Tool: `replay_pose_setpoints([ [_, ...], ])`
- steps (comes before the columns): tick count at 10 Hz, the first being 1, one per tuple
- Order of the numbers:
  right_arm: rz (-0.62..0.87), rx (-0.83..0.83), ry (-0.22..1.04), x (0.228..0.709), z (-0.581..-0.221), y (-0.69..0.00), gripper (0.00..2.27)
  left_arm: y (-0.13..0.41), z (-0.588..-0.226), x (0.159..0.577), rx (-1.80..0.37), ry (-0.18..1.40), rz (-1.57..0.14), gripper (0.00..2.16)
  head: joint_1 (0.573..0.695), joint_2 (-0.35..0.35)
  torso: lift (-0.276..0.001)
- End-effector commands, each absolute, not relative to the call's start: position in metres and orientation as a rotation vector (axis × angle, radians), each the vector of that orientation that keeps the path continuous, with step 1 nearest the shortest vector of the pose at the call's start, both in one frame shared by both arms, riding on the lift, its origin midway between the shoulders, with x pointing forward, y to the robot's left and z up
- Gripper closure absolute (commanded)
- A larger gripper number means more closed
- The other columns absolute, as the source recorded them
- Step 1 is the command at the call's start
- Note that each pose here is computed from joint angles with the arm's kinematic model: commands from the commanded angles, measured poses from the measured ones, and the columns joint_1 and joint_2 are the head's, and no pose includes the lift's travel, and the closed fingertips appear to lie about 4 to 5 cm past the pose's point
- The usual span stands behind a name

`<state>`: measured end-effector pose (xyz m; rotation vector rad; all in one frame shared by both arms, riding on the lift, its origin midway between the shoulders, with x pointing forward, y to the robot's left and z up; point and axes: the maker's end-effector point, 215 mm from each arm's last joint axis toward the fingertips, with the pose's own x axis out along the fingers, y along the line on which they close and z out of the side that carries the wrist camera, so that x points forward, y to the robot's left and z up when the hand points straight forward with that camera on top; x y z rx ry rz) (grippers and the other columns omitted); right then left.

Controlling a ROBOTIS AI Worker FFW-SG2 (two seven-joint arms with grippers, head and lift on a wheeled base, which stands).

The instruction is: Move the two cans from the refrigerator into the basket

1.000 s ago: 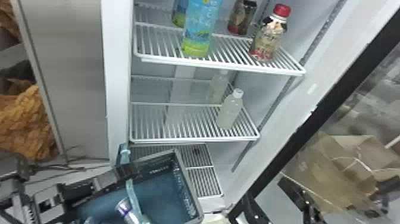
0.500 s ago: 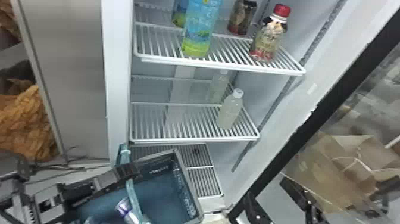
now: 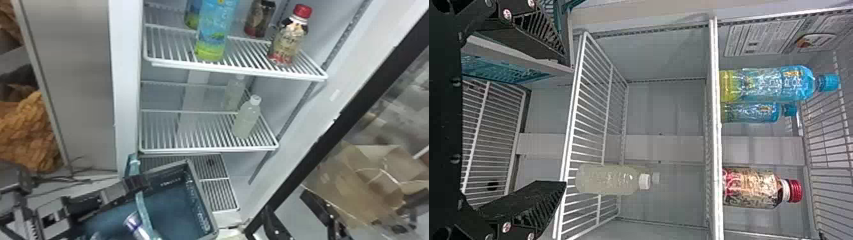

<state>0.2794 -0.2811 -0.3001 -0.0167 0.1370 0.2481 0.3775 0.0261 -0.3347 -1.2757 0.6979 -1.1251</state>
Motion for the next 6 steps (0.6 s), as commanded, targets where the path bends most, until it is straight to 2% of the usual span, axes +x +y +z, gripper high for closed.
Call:
replay_pose_setpoints([
  [1,0.249,-0.017,0.137,0.2799,-0.2999,-0.2808,0.15,0.0260,-0.3349,0.3775,-1.275,0.698,-1.125,1.21,0.695,-0.350,-0.219],
  [6,0.253,-0.019,0.144,0.2810,-0.2984,-0.2788,0.15,0.0261,-0.3348,0.3784,-1.275,0.698,-1.124,1.21,0.695,-0.350,-0.219],
])
